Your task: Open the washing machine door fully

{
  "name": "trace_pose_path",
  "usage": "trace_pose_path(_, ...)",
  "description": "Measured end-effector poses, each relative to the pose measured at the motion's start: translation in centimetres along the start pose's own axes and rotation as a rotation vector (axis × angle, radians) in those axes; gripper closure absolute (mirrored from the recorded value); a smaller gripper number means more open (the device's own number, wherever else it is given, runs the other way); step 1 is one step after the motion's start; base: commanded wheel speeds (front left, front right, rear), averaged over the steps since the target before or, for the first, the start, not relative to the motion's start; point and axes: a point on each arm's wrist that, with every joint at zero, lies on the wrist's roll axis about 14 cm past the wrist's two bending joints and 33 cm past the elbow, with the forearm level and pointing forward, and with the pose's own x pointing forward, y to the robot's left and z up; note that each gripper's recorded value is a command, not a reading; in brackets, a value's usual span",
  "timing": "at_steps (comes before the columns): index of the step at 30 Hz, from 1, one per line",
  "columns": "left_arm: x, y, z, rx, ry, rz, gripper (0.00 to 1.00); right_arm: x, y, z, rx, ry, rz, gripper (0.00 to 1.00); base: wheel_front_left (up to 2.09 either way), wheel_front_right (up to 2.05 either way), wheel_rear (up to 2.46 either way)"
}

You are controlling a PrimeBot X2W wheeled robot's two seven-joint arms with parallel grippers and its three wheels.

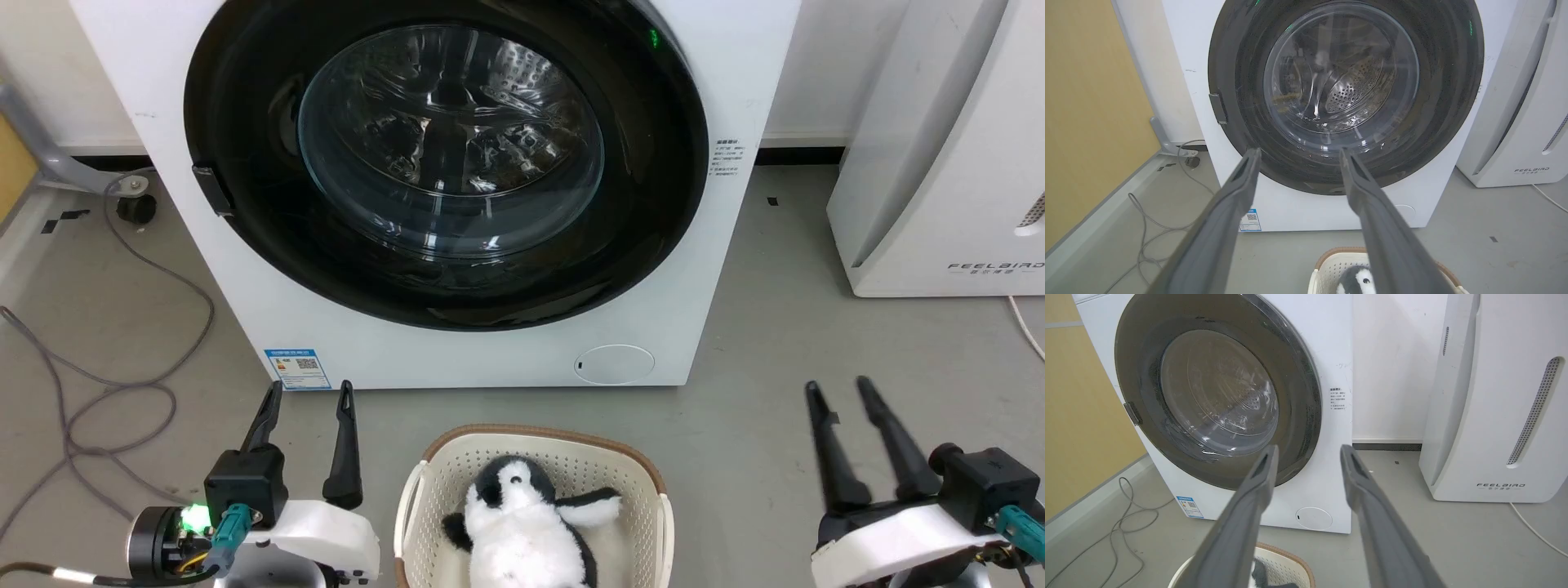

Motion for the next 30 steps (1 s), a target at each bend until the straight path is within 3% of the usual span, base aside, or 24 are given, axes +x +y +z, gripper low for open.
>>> trace_pose_path(1,0.0,-0.02,0.06,-0.001,-0.004,0.0,0.0,0.0,0.02,0.01,0.007,-0.001,0.0,1.0,0.0,0.0,0.0)
trace_pose_path(6,-0.01,-0.02,0.21,-0.006,-0.014,0.006,0.0,-0.03,-0.01,0.24,0.106,-0.021,-0.005,1.0,0.0,0.0,0.0)
trace_pose_path(30,0.0,-0.01,0.84,-0.019,-0.062,0.027,0.0,-0.04,-0.86,-0.25,0.922,-0.075,-0.067,1.0,0.0,0.0,0.0)
